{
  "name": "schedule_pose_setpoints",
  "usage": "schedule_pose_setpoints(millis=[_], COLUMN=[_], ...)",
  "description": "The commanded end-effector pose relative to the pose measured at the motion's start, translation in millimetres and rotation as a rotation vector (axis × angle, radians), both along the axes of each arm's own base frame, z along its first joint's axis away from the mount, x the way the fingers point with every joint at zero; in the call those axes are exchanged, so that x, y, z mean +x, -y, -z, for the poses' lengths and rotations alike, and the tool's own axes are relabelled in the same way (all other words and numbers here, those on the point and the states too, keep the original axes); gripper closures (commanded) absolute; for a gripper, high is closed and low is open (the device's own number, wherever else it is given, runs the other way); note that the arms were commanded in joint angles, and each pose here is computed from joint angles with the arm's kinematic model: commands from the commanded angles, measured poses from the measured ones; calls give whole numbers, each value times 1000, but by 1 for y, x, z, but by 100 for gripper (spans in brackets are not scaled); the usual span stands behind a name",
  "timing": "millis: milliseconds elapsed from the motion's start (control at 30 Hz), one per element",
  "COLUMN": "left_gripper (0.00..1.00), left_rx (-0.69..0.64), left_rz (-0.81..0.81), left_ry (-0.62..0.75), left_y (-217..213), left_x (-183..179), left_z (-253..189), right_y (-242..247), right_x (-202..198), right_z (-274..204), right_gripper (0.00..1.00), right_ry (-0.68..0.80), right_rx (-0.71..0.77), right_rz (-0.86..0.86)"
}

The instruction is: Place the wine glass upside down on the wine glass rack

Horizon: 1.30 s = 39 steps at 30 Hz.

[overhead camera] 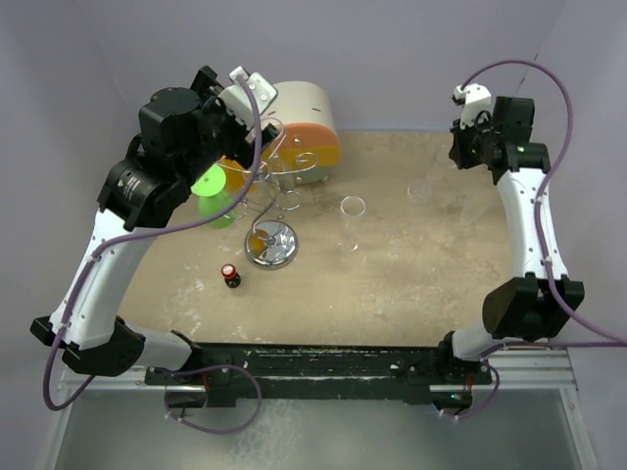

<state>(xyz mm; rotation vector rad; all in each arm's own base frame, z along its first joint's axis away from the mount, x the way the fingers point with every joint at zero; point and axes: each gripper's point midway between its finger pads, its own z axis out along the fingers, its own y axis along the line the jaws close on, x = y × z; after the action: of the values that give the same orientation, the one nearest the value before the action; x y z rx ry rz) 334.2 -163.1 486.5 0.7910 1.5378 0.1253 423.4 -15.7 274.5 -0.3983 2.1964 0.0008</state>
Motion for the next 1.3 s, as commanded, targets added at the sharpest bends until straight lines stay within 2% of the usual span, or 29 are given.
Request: schedule_pose_setpoints(millis=[0,433,633,800,967,1267], left_gripper=[1,0,0,1,2,20], left_rx=[-181,-431,-535,-626,-700,-759], left_rz=[36,303,385,413,375,400], left_ry=[6,-160,-221,-251,-308,-391], left_y=[0,47,71,84,92,106], left_x=[-5,-31,-31,-24,-10,-8], left_z=[-21,-22,-30,-41,-32,-19], right_y=[-25,-102,-138,-156,-163,-168], right_x=[-13,-87,-114,-126,-138,-157], right_z=[-88,-235,-288,-308,-318,-323], right_gripper=[100,100,100,100,100,100], right_ry=[238,634,732,746,750,752], right_rx=[71,281,406,489,540,566], right_rz=[-95,-318,-441,-519,-564,-612])
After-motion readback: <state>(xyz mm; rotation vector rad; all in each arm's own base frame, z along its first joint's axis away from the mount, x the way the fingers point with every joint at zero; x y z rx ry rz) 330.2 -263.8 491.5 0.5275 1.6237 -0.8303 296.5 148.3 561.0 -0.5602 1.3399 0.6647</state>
